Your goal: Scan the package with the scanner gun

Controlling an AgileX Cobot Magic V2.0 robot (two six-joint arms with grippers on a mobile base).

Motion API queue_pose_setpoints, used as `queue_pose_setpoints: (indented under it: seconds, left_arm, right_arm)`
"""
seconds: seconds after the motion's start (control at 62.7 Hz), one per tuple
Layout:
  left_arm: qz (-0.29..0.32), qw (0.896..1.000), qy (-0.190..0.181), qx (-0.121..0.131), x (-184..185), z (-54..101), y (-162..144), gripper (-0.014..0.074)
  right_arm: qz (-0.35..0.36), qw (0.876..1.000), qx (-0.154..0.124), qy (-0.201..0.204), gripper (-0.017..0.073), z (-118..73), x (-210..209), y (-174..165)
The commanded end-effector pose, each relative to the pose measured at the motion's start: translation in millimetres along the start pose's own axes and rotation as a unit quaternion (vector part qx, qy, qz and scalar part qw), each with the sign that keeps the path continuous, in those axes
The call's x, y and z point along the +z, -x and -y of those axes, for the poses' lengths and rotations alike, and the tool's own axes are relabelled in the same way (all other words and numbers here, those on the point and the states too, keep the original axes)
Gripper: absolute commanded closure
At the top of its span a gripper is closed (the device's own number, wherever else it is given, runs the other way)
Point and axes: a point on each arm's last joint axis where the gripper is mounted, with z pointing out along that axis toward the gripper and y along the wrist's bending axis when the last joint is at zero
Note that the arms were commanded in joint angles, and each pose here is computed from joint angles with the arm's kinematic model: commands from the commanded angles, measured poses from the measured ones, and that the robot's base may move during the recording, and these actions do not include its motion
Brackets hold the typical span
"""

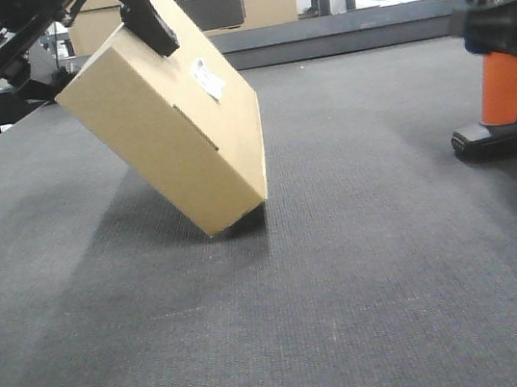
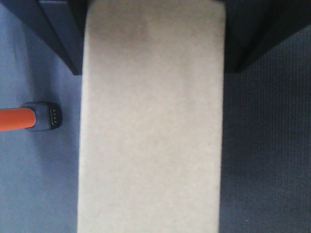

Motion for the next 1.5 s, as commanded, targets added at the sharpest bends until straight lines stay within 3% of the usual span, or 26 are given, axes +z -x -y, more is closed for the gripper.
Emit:
queue_pose_setpoints:
  seconds: [0.0, 0.415, 0.622, 0.782, 0.91, 1.117, 1.484]
  left_arm:
    - [0.011, 1.000, -0.005, 0.000, -5.1, 1.6, 3.7, 0.0704]
    - [0.022, 1.000, -0.002, 0.005, -5.2, 1.2, 5.6, 0.0704]
    - [0.024, 0.999, 0.031, 0.033, -16.0, -7.9, 17.3, 0.0704]
    - [0.006, 0.994, 0.093, 0.058, -35.8, -29.3, 32.0, 0.0704]
    - [-0.020, 0.982, 0.166, 0.090, -49.8, -47.7, 37.2, 0.0704]
    - [-0.004, 0.961, 0.257, 0.098, -58.3, -65.3, 43.3, 0.0704]
    - [-0.022, 0.959, 0.269, 0.082, -59.5, -67.6, 39.7, 0.0704]
  right_arm:
    - [0.004, 1.000, -0.004, -0.001, 0.0139, 3.6, -8.8, -1.9]
    - [-0.041, 0.999, -0.026, 0.012, 0.0139, 11.9, -42.9, -18.1]
    - [-0.039, 0.998, -0.034, 0.042, 0.0139, 9.3, -58.0, -12.2]
    - [-0.030, 0.998, -0.032, 0.042, 0.0141, 10.8, -67.6, -6.2]
    - [-0.016, 0.998, -0.029, 0.045, 0.0147, 10.4, -71.4, 0.5]
    - [-0.009, 0.999, -0.028, 0.046, 0.0147, 10.0, -72.1, 3.5]
    - [-0.009, 0.999, -0.028, 0.046, 0.0147, 10.0, -72.1, 3.5]
